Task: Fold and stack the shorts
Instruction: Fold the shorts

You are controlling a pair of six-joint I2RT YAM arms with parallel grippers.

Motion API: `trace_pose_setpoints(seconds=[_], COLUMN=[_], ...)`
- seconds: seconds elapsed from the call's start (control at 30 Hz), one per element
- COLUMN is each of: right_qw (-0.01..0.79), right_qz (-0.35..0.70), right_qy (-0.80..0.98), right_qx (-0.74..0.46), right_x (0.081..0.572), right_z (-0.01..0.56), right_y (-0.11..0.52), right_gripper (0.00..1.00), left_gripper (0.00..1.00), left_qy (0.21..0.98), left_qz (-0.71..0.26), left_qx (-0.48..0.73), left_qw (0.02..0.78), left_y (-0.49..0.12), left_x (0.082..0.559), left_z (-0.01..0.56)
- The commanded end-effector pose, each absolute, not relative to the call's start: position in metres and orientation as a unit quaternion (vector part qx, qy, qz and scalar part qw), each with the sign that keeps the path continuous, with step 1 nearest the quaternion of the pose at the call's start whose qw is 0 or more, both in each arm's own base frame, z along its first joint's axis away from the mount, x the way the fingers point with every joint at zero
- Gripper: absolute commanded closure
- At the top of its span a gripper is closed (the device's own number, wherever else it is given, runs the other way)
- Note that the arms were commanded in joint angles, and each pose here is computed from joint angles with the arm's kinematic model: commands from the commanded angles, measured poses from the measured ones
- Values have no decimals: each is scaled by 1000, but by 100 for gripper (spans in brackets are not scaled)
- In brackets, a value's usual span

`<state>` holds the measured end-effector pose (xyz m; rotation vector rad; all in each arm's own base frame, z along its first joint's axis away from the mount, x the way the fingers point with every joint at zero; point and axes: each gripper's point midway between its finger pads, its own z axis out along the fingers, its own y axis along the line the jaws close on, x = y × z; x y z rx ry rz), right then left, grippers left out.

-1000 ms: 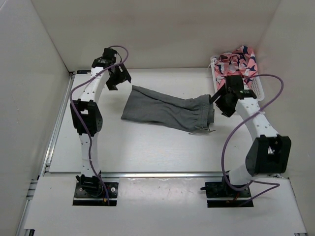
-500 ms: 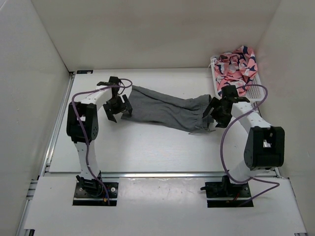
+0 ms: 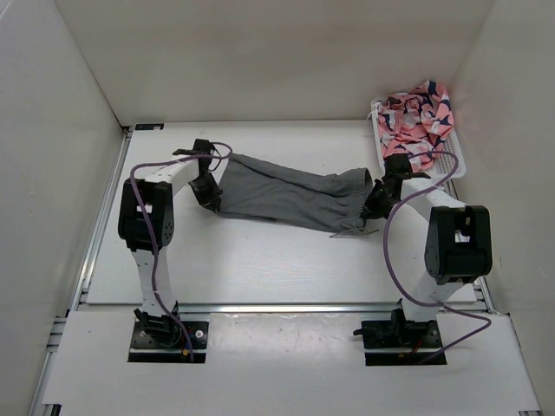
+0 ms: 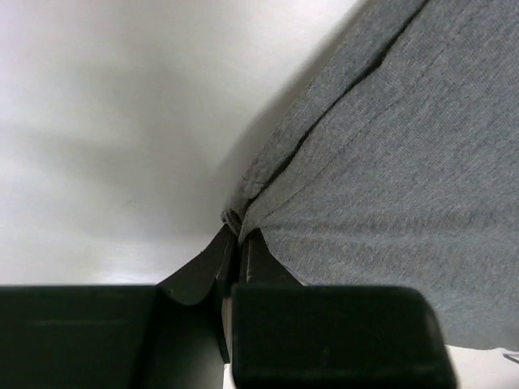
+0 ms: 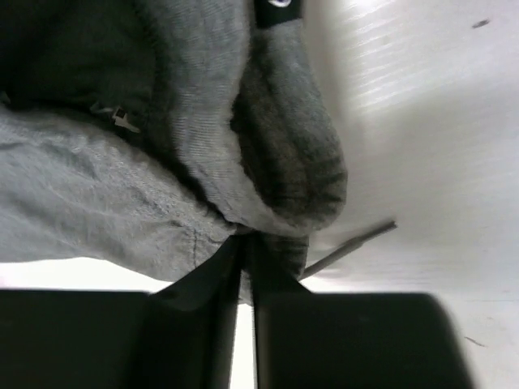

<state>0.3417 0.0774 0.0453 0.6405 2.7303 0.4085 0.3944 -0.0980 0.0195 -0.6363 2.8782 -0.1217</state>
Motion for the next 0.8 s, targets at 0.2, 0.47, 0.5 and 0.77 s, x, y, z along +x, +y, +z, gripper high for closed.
trace_pose_setpoints(seconds=[0.2, 0.47, 0.5, 0.77], right_qw=[129, 182, 190, 224], right_qz=[191, 155, 151, 235], right_qy=[959, 965, 964, 942], right_qx=[166, 111, 107, 87], right_x=[293, 282, 286, 322], right_z=[54, 83, 86, 91], right_y=[107, 105, 103, 135], right_gripper=[93, 20, 16, 13], left_gripper=[90, 90, 90, 90], left_qy=[943, 942, 943, 946], left_qz=[7, 6, 8, 1], left_qx=[-303, -302, -302, -287], left_qw=[140, 148, 142, 150], left_y=[-22, -18, -18, -33], left_x=[336, 339, 338, 347], left_z=[61, 66, 63, 66])
